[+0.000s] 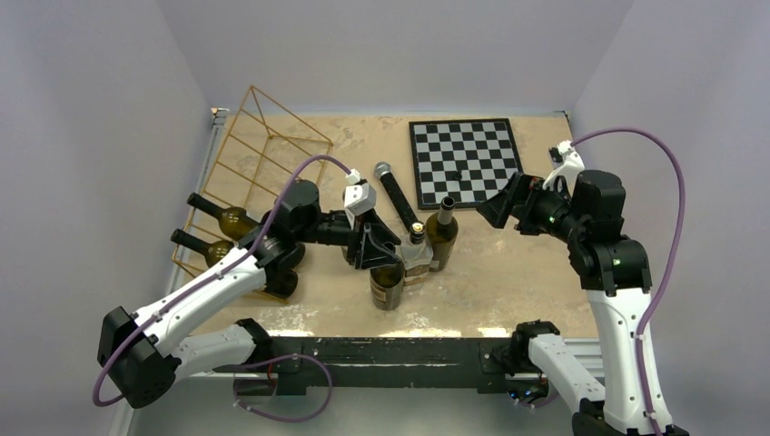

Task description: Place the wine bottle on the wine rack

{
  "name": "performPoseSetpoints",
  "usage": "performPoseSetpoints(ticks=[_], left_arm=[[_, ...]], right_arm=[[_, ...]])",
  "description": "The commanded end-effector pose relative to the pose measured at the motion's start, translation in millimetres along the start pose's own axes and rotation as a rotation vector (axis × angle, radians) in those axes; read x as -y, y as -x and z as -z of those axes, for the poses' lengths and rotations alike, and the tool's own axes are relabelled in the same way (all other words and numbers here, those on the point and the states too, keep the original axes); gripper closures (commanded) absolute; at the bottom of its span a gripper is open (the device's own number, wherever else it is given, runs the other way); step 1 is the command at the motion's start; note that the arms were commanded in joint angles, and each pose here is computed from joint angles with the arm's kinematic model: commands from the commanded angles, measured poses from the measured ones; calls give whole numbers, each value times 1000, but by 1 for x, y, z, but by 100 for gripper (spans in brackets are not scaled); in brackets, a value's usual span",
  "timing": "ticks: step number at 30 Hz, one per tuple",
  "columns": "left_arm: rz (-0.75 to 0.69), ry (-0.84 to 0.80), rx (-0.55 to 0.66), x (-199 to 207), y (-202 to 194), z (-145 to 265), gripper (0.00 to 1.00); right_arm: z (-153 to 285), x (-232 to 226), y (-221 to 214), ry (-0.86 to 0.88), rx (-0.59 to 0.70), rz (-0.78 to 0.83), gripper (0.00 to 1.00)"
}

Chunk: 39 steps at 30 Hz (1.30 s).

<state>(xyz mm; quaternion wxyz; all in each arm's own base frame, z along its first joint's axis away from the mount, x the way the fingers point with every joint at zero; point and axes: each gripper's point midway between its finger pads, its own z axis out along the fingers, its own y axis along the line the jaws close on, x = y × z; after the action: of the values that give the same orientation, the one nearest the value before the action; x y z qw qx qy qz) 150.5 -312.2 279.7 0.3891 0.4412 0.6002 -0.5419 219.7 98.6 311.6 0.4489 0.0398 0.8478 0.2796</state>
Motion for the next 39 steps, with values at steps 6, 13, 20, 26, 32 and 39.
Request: performPoseSetpoints(ticks=[6, 13, 20, 26, 32, 39], left_arm=[[-40, -2, 0, 1, -3, -6, 67], [-84, 81, 27, -4, 9, 3, 100], [-130, 164, 66, 1, 30, 20, 100], [-103, 409, 81, -20, 49, 47, 100], [-69, 574, 99, -26, 64, 74, 100], [-58, 825, 32, -51, 57, 111, 100]], right_arm=[[6, -10, 13, 32, 44, 28, 2], [5, -9, 12, 30, 41, 26, 2], [6, -8, 13, 26, 48, 27, 2], [6, -8, 12, 24, 49, 23, 2], [5, -7, 11, 20, 45, 16, 2], [2, -7, 12, 25, 45, 11, 2]])
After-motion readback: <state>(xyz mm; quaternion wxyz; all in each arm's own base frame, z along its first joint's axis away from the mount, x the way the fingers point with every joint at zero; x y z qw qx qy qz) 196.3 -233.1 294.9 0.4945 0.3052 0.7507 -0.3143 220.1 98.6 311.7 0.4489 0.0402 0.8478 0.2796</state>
